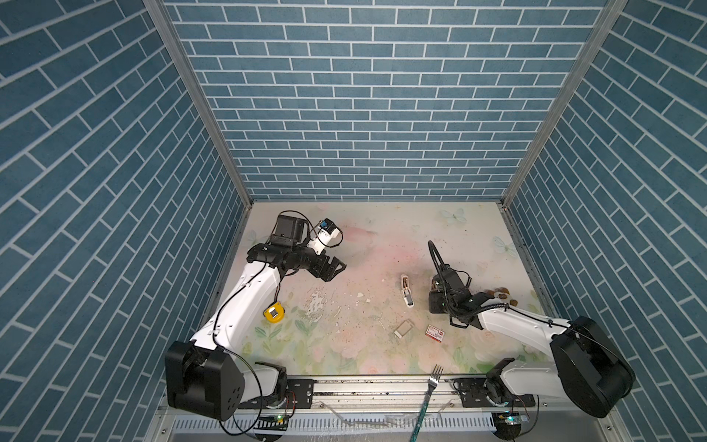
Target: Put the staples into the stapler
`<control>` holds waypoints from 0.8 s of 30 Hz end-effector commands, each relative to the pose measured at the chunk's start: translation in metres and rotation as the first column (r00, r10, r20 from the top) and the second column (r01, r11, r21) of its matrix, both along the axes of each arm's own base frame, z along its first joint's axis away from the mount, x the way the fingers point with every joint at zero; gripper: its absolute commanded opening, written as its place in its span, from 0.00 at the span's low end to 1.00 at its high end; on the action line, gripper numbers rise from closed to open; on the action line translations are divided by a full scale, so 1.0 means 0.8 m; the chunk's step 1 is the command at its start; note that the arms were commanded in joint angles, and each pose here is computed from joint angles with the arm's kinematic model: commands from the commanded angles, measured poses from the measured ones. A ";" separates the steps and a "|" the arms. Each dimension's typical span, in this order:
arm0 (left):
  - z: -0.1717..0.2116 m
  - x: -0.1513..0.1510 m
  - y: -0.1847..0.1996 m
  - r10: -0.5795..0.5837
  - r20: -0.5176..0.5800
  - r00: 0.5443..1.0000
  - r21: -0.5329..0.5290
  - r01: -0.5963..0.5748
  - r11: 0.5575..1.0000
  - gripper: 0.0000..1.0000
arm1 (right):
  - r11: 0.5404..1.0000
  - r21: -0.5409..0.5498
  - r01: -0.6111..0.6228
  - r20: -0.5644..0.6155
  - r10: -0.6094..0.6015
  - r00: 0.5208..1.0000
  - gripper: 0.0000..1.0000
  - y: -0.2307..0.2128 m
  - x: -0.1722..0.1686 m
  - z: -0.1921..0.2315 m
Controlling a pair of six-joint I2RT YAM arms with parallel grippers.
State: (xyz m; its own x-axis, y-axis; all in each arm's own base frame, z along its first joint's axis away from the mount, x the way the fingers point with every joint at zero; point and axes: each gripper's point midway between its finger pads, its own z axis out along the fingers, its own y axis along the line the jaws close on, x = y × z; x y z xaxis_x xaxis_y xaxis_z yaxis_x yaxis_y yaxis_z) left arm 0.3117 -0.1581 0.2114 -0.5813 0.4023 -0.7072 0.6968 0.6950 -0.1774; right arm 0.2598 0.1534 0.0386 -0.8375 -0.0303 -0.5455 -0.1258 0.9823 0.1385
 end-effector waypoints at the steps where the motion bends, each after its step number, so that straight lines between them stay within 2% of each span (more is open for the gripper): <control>1: 0.004 -0.004 0.001 0.000 0.004 1.000 -0.018 0.000 1.000 0.94 | 1.000 0.010 -0.011 0.009 0.011 1.000 0.09 0.000 -0.001 0.009; 9: 0.005 -0.005 0.001 0.001 0.008 1.000 -0.019 -0.001 1.000 0.94 | 1.000 0.011 -0.004 0.023 0.004 1.000 0.09 -0.001 0.001 0.018; 24: 0.006 -0.006 0.001 0.003 0.008 1.000 -0.025 -0.002 1.000 0.94 | 0.997 -0.073 0.036 0.031 -0.033 0.999 0.09 -0.018 0.008 0.016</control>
State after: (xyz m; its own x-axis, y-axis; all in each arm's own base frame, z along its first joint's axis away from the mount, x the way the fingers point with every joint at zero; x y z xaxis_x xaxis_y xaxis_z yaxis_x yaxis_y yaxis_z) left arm 0.3103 -0.1590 0.2139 -0.5774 0.3961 -0.7140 0.6999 0.6904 -0.1830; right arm 0.2584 0.1434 0.0449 -0.8319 -0.0308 -0.5541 -0.1045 0.9893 0.1019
